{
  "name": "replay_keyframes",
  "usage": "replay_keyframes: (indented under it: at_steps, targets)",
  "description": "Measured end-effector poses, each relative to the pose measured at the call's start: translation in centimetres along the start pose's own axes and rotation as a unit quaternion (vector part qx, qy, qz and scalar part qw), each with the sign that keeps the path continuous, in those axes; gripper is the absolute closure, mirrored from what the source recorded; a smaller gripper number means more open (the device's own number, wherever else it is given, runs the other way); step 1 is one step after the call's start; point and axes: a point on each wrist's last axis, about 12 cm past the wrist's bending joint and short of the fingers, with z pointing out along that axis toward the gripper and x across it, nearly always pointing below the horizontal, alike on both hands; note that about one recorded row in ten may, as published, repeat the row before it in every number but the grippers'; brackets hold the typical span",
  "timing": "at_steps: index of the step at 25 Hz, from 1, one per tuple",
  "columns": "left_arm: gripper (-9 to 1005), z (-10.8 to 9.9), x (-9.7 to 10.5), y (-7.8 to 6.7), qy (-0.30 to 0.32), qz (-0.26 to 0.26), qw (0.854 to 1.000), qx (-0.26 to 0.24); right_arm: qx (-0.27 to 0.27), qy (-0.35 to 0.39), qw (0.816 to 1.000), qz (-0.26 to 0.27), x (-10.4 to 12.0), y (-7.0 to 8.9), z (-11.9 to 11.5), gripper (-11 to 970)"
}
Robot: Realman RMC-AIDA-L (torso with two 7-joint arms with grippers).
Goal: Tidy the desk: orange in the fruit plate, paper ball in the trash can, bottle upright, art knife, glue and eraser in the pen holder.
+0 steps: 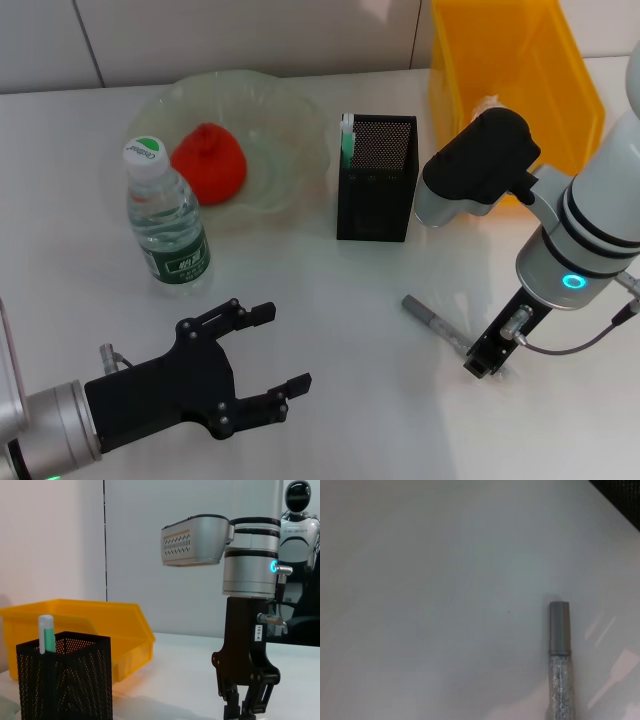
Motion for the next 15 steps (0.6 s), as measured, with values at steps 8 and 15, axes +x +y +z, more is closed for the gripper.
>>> replay_keyframes:
  at_steps: [8,15]
  targets:
    - [161,-0.02,0.04,-0.07,0.0,-0.001,1.0,0.001,-0.001,0.001,1.0,0.001,0.05,-0.07,0.19,771]
    - [160,-0.02,0.04,-0.08,0.0,-0.001,1.0,0.001,0.001,0.005,1.0,-0.015,0.04,0.32,0.24,801]
